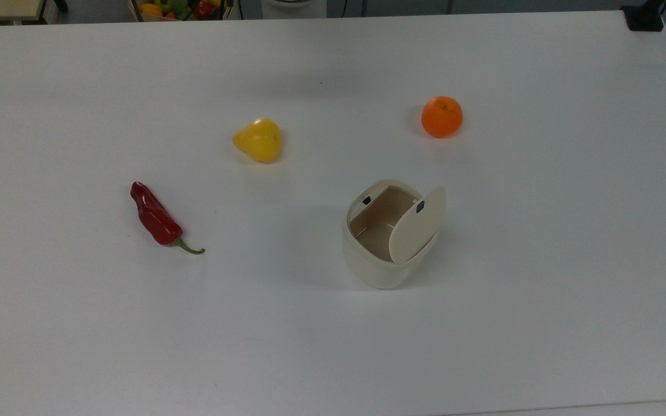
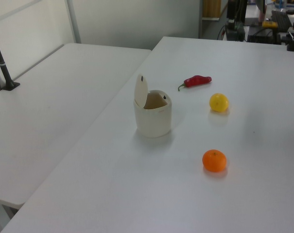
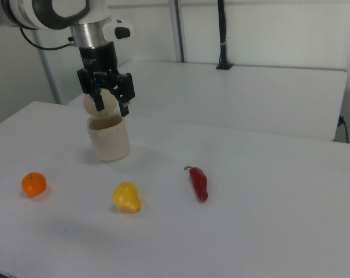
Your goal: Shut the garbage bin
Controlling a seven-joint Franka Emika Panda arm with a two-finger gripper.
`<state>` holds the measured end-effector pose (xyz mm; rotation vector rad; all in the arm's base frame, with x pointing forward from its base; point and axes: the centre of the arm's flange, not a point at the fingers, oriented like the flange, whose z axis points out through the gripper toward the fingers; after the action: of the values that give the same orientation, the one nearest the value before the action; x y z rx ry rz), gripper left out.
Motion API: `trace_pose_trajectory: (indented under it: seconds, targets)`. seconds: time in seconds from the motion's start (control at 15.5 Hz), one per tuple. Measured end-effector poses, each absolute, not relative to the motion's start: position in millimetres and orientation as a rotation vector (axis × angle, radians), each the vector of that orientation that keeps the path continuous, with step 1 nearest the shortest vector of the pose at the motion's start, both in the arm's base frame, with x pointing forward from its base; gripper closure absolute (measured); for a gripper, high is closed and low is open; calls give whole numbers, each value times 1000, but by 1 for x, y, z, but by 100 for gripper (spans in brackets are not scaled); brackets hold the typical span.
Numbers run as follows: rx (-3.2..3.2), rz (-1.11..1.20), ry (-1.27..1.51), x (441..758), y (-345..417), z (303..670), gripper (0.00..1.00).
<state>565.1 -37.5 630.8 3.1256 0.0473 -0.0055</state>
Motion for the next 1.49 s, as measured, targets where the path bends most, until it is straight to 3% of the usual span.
trace_pose_trajectory:
  seconds: [0.06,0.19,0.52,1.03,1.49]
  targets:
    - [3125,-6,60,565,-37,631,29]
    - [3125,-7,73,565,-37,630,52]
    - [3124,-9,79,566,-36,630,99]
    - [3122,-11,90,574,-33,620,99]
    - [3090,319,227,605,20,634,99]
